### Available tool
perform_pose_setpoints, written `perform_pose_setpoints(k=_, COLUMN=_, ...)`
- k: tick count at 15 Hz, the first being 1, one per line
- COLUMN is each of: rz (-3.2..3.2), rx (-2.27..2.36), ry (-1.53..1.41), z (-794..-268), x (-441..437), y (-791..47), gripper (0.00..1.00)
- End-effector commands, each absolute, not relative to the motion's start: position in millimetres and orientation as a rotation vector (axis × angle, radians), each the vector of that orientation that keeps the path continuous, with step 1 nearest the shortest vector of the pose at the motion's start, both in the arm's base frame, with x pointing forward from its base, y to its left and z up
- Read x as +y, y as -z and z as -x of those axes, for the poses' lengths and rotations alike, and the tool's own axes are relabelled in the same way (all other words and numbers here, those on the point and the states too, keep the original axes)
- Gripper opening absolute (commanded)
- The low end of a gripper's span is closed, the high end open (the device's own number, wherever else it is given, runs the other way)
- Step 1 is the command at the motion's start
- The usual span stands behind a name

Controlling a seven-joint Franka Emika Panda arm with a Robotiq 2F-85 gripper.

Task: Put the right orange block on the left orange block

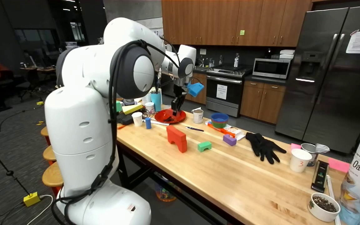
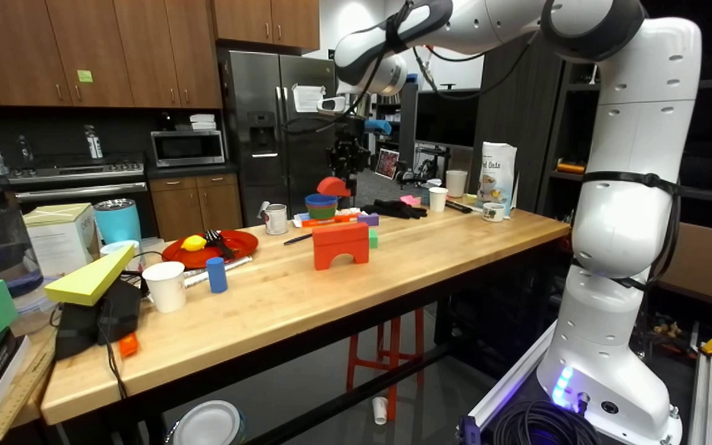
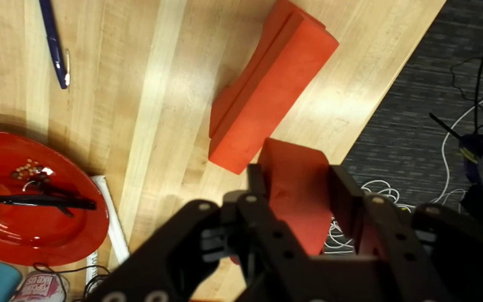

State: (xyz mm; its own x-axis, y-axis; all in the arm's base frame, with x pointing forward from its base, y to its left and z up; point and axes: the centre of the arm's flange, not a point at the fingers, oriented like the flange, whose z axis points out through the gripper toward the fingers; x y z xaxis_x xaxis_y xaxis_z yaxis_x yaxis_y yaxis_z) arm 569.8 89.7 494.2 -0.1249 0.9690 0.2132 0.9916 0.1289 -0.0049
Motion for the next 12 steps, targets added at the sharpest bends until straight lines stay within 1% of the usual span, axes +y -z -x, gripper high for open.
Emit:
perform_pose_setpoints(k=1, rz=1.914, rx=-2.190, ry=0.203, z=-573.8, x=94.2, y=-492.1, gripper=0.16)
perform_pose_setpoints(k=6, rz=1.955, rx=-2.112, ry=0.177, z=-568.0, x=94.8, y=-476.5, gripper=0.16)
perform_pose_setpoints(k=12, rz=2.024, rx=-2.044, ry=0.125, z=-575.4, x=85.9, y=-465.2, gripper=0.16)
